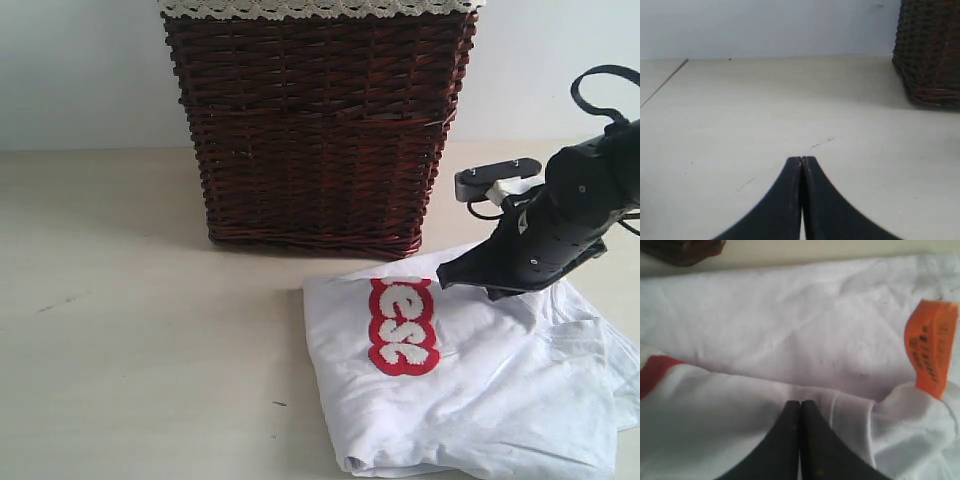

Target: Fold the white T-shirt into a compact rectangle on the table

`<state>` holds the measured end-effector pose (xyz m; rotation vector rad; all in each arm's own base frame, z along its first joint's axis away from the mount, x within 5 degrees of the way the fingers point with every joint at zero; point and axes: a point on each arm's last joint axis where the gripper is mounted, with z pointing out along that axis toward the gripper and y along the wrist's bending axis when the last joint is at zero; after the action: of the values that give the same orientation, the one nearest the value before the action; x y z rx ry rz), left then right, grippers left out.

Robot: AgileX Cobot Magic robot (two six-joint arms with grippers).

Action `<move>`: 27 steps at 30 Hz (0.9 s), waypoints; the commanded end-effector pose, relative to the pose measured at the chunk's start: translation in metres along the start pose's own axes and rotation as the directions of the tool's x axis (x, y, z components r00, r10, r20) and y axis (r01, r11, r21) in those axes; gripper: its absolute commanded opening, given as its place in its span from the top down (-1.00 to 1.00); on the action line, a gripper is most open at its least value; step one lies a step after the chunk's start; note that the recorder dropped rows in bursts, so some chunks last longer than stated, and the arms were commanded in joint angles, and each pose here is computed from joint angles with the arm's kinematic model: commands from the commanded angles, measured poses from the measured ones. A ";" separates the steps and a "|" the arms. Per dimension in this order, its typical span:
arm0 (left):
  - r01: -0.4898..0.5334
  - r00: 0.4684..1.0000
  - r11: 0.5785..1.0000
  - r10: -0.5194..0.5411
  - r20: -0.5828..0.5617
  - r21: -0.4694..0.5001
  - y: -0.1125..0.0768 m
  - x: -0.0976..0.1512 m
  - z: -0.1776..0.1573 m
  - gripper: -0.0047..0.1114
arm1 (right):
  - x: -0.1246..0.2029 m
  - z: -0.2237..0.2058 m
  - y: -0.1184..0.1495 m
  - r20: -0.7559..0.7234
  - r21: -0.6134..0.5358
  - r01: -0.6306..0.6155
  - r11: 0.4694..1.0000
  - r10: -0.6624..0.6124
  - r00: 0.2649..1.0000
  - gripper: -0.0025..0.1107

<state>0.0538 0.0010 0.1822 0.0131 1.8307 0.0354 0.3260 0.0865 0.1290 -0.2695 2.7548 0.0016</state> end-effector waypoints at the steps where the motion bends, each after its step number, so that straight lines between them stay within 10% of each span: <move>1: 0.008 1.000 1.000 -0.008 0.013 -0.001 0.000 -0.001 0.000 0.91 | -0.008 -0.006 -0.001 0.054 -0.007 -0.011 1.000 0.011 0.998 0.96; 16: 0.010 1.000 1.000 -0.010 0.013 -0.001 0.000 -0.001 0.000 0.91 | 0.008 -0.065 0.003 0.172 -0.067 -0.045 0.997 0.056 0.984 0.96; 27: 0.010 1.000 1.000 -0.010 0.013 -0.001 0.000 -0.001 0.000 0.91 | 0.017 -0.087 0.064 0.245 -0.132 0.204 0.970 -0.168 0.955 0.96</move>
<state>0.0538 0.0010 0.1822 0.0131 1.8307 0.0354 0.2701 0.1378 0.1993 -0.4889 2.5283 0.1876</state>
